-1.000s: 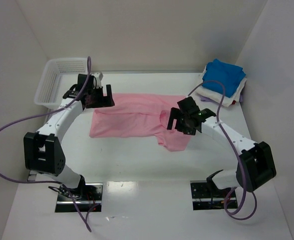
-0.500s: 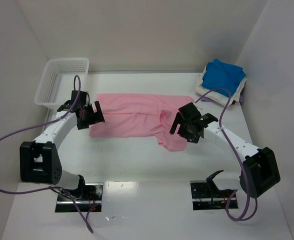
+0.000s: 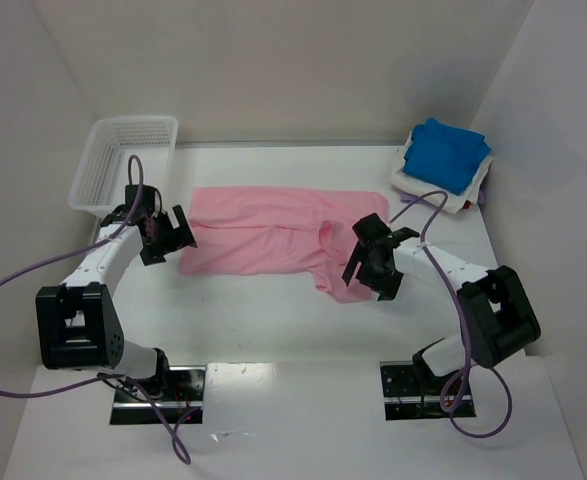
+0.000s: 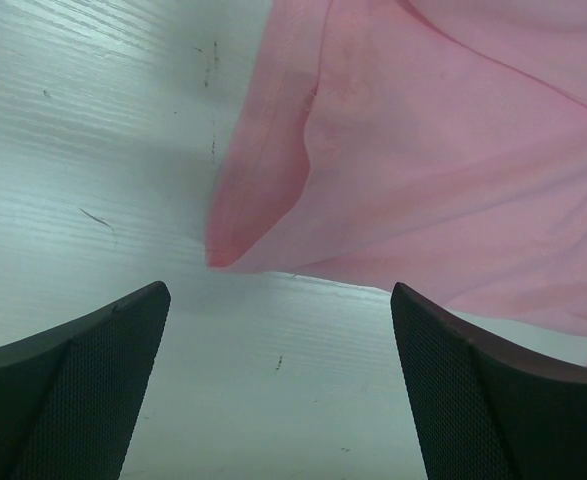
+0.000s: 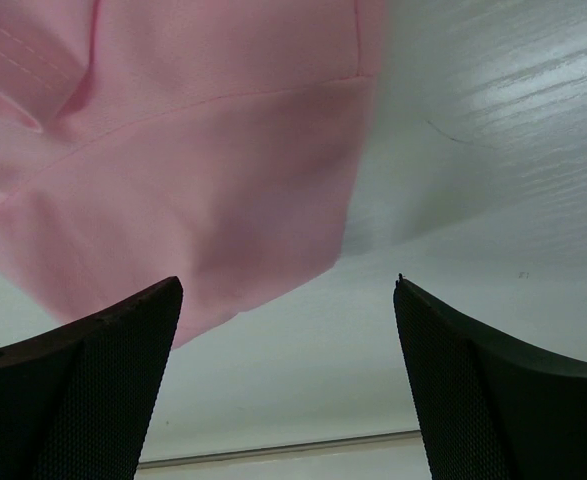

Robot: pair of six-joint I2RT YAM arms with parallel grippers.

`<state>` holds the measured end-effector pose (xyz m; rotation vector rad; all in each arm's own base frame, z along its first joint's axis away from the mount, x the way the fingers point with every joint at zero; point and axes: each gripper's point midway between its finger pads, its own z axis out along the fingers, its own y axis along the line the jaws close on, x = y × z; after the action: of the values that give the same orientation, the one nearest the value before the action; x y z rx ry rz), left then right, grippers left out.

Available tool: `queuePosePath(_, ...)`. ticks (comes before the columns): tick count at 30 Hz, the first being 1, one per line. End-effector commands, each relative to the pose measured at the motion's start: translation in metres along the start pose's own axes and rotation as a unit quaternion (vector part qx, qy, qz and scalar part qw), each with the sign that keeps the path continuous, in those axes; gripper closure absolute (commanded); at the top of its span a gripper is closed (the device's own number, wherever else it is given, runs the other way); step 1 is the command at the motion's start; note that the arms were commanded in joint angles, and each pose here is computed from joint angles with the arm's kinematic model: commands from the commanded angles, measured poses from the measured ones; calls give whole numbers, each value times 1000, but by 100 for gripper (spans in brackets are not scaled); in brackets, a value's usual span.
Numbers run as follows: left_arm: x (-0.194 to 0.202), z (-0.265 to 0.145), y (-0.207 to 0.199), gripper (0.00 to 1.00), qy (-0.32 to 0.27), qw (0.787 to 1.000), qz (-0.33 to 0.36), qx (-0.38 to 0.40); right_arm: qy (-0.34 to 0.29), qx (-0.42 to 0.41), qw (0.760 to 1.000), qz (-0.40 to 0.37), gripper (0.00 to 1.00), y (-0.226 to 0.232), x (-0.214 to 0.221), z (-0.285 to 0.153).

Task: Fold and stack the t-shirts
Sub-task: Grap the side of the flattened tshirt closest away from the robot with both arms

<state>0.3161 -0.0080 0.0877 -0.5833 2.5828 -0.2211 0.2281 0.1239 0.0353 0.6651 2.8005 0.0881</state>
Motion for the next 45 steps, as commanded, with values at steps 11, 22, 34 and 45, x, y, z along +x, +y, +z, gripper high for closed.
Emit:
queuePosePath(11, -14, 6, -21, 1, 18, 996, 35, 82, -64, 30, 994, 81, 21, -7, -20, 15)
queuePosePath(22, -9, 13, -22, 1, 38, 992, 43, 108, -58, 41, 994, 85, 42, -9, -17, 33)
queuePosePath(34, -9, 3, -15, 1, 25, 995, 31, 91, -66, 4, 994, 89, 99, -13, -9, 19)
queuePosePath(45, 3, 17, -13, 10, 50, 994, 22, 95, -107, -42, 985, 127, 100, -19, -24, -14)
